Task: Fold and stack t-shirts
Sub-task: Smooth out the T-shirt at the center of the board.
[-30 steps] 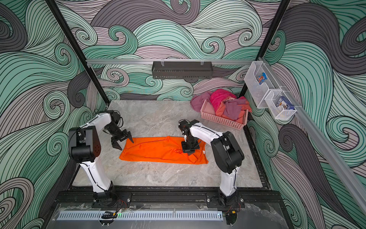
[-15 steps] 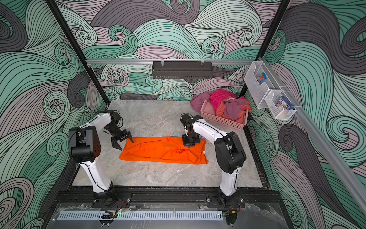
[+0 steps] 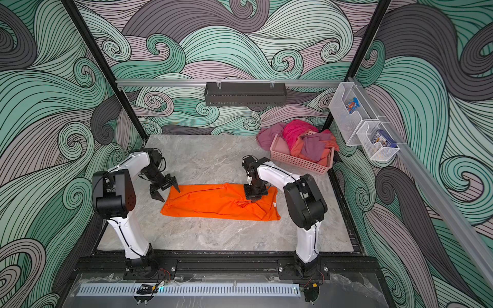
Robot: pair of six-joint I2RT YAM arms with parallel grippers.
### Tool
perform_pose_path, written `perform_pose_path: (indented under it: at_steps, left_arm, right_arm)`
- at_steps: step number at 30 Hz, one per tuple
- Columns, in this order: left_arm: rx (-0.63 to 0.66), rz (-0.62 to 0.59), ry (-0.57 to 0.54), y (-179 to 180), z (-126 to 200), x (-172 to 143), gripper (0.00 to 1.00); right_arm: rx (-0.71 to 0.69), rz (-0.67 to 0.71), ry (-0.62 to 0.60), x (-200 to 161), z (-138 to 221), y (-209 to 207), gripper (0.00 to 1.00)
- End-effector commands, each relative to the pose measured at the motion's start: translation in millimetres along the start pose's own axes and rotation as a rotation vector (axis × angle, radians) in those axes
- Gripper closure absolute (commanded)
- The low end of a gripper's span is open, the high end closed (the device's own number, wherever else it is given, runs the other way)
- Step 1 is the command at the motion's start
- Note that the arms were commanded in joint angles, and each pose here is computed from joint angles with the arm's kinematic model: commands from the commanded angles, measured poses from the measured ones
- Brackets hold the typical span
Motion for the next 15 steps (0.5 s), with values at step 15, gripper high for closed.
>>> perform_pose_path:
  at_steps: [15]
  left_arm:
    - [0.002,0.001,0.032,4,-12,7,0.17]
  right_arm:
    - [0.102,0.022,0.044,-43,8,23,1.00]
Point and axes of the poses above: each gripper's point midway between its finger pads, its own z axis back along the fingers, its own y axis along the line the jaws close on, x = y × z, the point moved 5 cm from there along z, back along the fingers
